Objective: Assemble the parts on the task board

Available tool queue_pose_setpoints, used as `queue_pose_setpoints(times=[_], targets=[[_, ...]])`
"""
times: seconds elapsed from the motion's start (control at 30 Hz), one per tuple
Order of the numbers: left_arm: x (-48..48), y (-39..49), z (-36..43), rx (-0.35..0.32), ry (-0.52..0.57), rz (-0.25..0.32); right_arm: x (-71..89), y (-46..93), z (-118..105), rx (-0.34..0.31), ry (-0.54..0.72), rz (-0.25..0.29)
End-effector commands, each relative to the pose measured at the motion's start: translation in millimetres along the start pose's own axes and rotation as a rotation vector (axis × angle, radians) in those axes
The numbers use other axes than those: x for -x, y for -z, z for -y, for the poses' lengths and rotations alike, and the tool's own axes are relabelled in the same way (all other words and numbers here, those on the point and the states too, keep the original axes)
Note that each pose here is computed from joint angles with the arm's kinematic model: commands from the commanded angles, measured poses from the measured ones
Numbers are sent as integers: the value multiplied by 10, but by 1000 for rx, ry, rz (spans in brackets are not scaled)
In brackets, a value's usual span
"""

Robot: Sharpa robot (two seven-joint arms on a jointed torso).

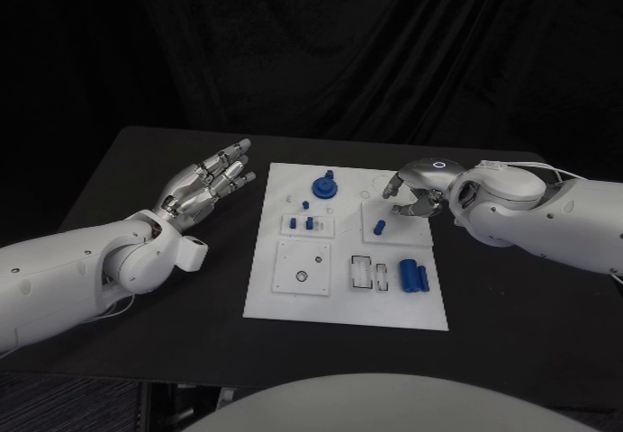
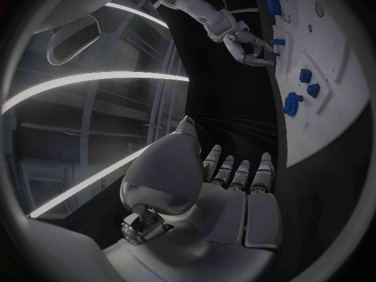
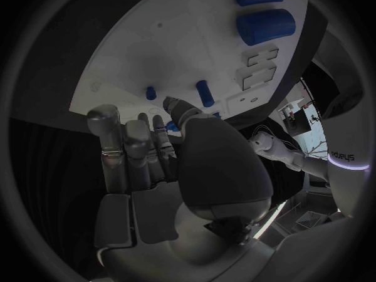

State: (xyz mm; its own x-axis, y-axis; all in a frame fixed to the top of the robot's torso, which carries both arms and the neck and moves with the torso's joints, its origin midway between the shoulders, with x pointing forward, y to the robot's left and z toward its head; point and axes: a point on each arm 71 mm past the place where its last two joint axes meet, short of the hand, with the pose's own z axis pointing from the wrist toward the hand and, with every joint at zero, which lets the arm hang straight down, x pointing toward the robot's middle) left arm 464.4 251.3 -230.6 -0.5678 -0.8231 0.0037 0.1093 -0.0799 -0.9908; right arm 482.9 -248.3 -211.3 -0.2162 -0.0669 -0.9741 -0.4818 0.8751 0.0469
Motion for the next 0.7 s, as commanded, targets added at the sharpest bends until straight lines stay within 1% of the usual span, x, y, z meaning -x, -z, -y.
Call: queue_pose_setpoints(times=[0.03, 0.7], targets=[[-26, -1, 73, -105, 30, -18, -34, -3, 15, -6, 3, -14], [-34, 12, 45, -85, 42, -29, -125, -22, 75, -22, 3, -30]])
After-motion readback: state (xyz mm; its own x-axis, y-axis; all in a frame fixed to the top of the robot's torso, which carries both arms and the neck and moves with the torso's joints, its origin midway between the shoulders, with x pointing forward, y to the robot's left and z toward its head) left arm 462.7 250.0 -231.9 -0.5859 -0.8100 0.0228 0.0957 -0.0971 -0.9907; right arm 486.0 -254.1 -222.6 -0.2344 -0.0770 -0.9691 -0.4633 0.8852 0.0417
